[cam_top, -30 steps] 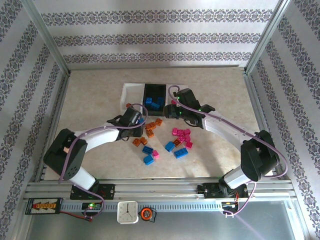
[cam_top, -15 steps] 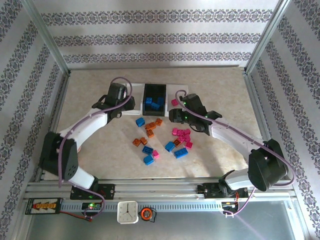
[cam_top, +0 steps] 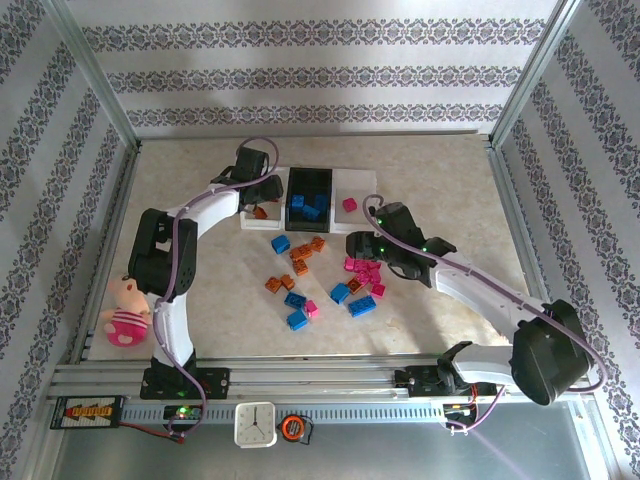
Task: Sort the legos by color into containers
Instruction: Place the lego in the container, then pick up the lego from the bottom-center of the table.
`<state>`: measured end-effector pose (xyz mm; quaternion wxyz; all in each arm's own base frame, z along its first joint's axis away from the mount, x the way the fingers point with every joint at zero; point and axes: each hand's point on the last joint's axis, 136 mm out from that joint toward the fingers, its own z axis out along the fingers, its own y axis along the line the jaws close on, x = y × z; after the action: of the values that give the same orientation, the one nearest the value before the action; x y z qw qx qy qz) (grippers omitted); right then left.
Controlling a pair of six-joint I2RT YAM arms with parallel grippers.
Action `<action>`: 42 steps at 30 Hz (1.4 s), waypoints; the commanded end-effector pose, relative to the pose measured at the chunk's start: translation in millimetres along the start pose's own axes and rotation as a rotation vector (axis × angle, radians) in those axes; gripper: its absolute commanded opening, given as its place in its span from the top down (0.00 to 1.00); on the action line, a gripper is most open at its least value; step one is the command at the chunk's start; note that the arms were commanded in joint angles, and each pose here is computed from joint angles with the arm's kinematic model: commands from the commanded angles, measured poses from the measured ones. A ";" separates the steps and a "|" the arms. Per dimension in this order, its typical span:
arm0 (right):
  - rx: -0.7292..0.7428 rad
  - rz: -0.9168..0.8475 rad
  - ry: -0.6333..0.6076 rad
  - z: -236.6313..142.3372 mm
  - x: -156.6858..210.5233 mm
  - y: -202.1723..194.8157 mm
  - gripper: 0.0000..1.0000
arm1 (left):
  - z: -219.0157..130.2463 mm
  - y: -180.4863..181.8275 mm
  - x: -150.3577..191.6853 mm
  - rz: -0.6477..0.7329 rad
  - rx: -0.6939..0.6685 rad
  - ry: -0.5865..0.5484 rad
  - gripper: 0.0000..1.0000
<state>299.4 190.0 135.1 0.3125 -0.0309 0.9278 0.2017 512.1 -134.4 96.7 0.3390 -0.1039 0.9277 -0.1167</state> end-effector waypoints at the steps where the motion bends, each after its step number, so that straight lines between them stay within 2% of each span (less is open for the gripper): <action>1: 0.012 0.013 0.024 -5.4 9.5 -6.7 0.32 | -27.8 -15.9 -25.6 -0.024 0.065 -0.059 0.32; 6: -0.016 0.013 0.071 -2.0 20.6 -3.7 0.33 | -78.7 -45.4 -31.4 -0.018 0.189 -0.129 0.23; 10: -0.042 -0.008 0.116 7.3 28.6 6.5 0.35 | -116.4 -59.5 -6.0 -0.018 0.292 -0.151 0.15; 12: -0.065 -0.045 0.133 12.8 29.9 19.0 0.35 | -132.1 -59.1 14.3 -0.026 0.333 -0.144 0.01; 17: -0.118 -0.184 0.215 32.0 40.8 60.7 0.35 | -155.8 -40.8 69.7 -0.038 0.361 -0.102 0.00; 20: -0.159 -0.291 0.282 42.9 59.7 89.0 0.34 | -167.0 -23.0 98.1 -0.049 0.348 -0.080 0.00; 24: -0.110 -0.403 0.373 50.1 84.5 95.7 0.35 | -180.0 2.0 128.4 -0.048 0.304 -0.055 0.00; 33: -0.151 -0.527 0.505 40.9 131.9 109.9 0.35 | -188.0 27.8 159.4 -0.076 0.276 -0.056 0.00; 39: -0.123 -0.550 0.566 45.8 153.1 99.7 0.47 | -183.7 31.2 163.0 -0.080 0.257 -0.041 0.00; 42: -0.147 -0.556 0.572 48.7 158.8 106.9 0.47 | -182.5 30.2 161.5 -0.081 0.256 -0.038 0.00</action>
<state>187.0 314.8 49.3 0.0952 -0.3451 0.9203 0.1575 269.9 -123.6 129.9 0.3694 -0.0936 0.8894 -0.2526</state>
